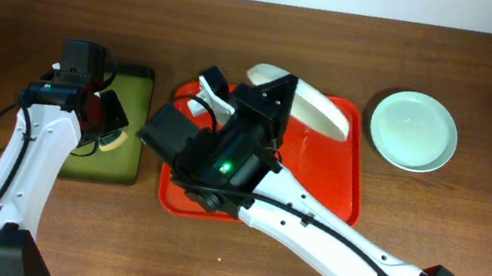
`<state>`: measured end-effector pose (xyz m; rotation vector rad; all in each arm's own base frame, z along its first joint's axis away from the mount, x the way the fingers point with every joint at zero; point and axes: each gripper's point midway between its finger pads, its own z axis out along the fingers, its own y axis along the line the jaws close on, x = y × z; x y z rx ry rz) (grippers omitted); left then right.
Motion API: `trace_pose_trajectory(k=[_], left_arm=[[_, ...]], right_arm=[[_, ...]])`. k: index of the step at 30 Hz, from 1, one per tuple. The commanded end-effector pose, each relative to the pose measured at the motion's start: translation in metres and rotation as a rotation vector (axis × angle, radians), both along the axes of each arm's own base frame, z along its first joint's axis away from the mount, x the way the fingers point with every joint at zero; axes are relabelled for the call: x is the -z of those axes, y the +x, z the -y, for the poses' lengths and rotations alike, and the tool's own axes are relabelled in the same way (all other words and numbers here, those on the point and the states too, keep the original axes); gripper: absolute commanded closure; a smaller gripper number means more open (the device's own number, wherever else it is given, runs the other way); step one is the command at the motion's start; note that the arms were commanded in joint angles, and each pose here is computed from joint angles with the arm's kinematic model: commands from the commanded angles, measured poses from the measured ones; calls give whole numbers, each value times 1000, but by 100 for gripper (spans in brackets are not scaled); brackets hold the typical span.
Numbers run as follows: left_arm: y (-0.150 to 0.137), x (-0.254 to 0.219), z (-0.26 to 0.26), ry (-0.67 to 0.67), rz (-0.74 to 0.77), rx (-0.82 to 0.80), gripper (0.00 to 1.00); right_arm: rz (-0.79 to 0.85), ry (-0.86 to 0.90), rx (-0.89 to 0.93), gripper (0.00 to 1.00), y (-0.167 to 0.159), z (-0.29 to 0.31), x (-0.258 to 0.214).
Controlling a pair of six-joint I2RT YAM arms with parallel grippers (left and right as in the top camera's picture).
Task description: Clean dirty plates on tray and stack at the side
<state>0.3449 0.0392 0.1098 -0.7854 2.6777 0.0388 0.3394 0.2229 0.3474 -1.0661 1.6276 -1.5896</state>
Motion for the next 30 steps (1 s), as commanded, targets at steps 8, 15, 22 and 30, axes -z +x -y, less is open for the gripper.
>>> trace_pose_trajectory(k=[8, 15, 22, 30], left_arm=[[1, -6, 4, -22, 17, 20, 100], [2, -6, 4, -21, 18, 20, 100], [2, -6, 4, -21, 18, 20, 100], [2, -6, 4, -21, 18, 21, 100]], right_arm=[[-373, 580, 19, 96, 32, 9, 93], [-109, 428, 69, 96, 29, 33, 37], [-107, 449, 80, 96, 36, 30, 47], [118, 32, 144, 96, 17, 43, -20]])
